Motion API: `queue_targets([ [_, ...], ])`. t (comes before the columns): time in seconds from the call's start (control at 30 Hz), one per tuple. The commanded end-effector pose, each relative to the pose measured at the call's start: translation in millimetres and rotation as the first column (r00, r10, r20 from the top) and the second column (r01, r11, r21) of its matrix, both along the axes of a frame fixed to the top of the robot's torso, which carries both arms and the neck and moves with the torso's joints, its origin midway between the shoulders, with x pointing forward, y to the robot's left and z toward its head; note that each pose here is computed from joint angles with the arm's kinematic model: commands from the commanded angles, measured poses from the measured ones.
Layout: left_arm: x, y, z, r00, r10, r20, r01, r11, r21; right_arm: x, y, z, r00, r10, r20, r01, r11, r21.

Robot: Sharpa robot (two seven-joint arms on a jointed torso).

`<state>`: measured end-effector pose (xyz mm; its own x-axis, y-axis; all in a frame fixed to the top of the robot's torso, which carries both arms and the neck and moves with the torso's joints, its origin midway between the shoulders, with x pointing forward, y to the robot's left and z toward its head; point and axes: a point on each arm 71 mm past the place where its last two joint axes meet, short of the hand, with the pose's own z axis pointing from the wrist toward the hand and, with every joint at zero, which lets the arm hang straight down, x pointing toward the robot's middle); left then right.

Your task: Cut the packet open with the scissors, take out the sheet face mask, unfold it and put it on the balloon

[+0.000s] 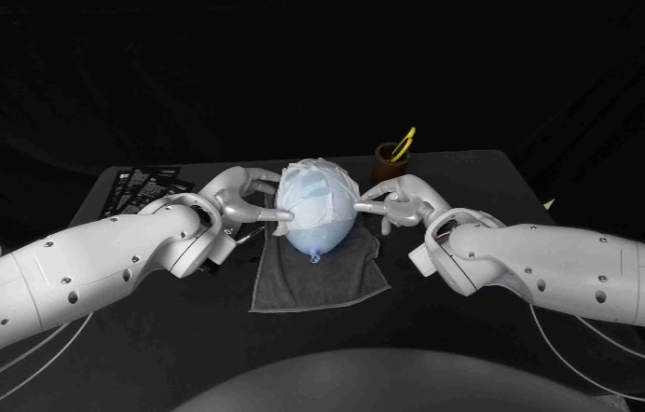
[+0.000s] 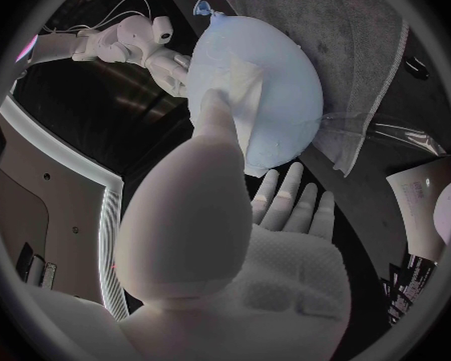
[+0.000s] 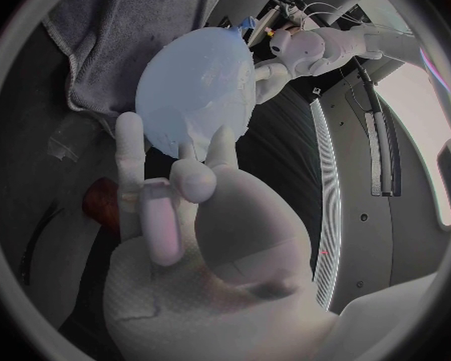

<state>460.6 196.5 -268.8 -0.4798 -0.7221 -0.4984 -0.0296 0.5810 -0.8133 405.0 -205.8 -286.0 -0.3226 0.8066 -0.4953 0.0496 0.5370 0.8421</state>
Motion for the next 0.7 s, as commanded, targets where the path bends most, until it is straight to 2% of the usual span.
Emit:
queue_targets([
  [0.03, -0.3, -1.4, 1.0, 1.000, -0.002, -0.002, 0.002, 1.000, -0.010, -1.3, 4, -0.5, 1.000, 0.023, 0.001, -0.023, 1.000, -0.010],
  [0.47, -1.0, -1.1, 1.3, 1.000, -0.002, -0.004, 0.002, 1.000, -0.011, -6.6, 14, 2.6, 0.999, 0.038, 0.021, -0.038, 0.999, 0.020],
  [0.7, -0.9, -0.5, 1.2, 1.000, -0.001, -0.005, 0.001, 1.000, -0.010, -7.9, 14, 3.1, 0.999, 0.026, 0.027, -0.027, 0.999, 0.023],
])
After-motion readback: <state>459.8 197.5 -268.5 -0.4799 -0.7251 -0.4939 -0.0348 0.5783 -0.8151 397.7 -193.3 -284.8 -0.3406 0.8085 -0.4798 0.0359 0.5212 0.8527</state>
